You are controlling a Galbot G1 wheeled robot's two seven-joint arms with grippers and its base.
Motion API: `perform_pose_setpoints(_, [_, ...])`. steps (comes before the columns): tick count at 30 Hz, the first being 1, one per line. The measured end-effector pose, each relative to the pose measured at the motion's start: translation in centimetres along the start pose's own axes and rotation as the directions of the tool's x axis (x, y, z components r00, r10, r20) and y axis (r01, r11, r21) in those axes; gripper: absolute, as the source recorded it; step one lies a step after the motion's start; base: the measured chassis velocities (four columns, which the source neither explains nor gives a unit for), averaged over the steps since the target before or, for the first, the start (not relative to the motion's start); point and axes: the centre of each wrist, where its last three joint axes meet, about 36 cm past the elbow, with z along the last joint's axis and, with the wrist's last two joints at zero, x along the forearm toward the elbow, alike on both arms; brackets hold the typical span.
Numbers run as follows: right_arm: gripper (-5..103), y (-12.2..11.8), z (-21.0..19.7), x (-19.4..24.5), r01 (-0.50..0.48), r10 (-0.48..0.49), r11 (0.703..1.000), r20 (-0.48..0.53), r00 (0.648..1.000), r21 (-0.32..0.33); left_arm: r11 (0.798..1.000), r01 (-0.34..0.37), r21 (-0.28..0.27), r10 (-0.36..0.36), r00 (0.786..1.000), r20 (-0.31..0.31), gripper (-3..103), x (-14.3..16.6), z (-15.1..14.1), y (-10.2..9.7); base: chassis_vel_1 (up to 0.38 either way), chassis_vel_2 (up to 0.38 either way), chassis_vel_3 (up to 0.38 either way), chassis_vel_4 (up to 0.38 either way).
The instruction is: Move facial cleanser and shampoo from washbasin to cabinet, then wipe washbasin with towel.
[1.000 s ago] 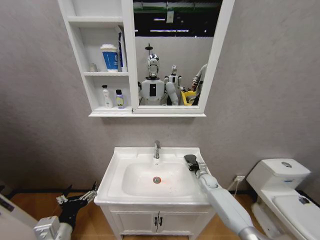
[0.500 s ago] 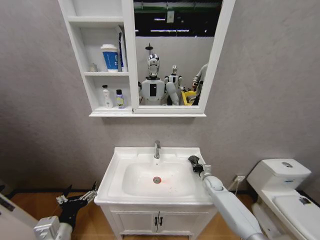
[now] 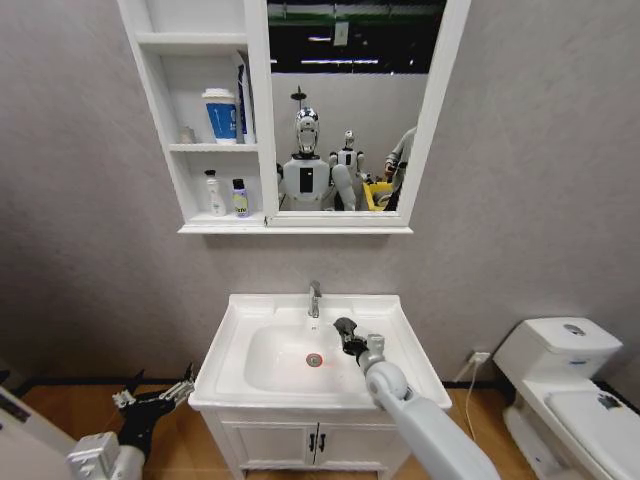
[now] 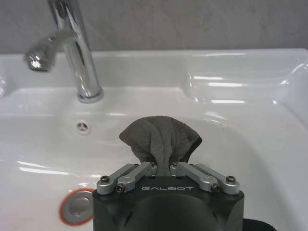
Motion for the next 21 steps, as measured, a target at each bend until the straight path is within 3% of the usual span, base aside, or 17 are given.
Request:
perform_pose_setpoints(5, [7,-2.8,2.0,-1.5,-0.089,0.091,0.992,-0.017,0.996,0.088,1.0,0.0,0.0,0.0,1.0,0.0,100,0.0,0.0,0.0,0.0,0.0,0.0,0.0])
perform_pose_setpoints(10, [7,-3.5,2.1,-1.8,-0.104,0.11,0.99,-0.065,0.992,0.09,1.0,0.0,0.0,0.0,1.0,0.0,100,0.0,0.0,0.0,0.0,0.0,0.0,0.0])
perform_pose_setpoints(14, [7,-2.7,2.5,-3.1,-0.099,0.11,0.991,-0.122,0.986,0.092,1.0,0.0,0.0,0.0,1.0,0.0,100,0.0,0.0,0.0,0.0,0.0,0.0,0.0])
perform_pose_setpoints(21, [7,1.2,1.0,-5.9,-0.023,0.022,1.0,-0.221,0.975,-0.001,1.0,0.0,0.0,0.0,1.0,0.0,100,0.0,0.0,0.0,0.0,0.0,0.0,0.0])
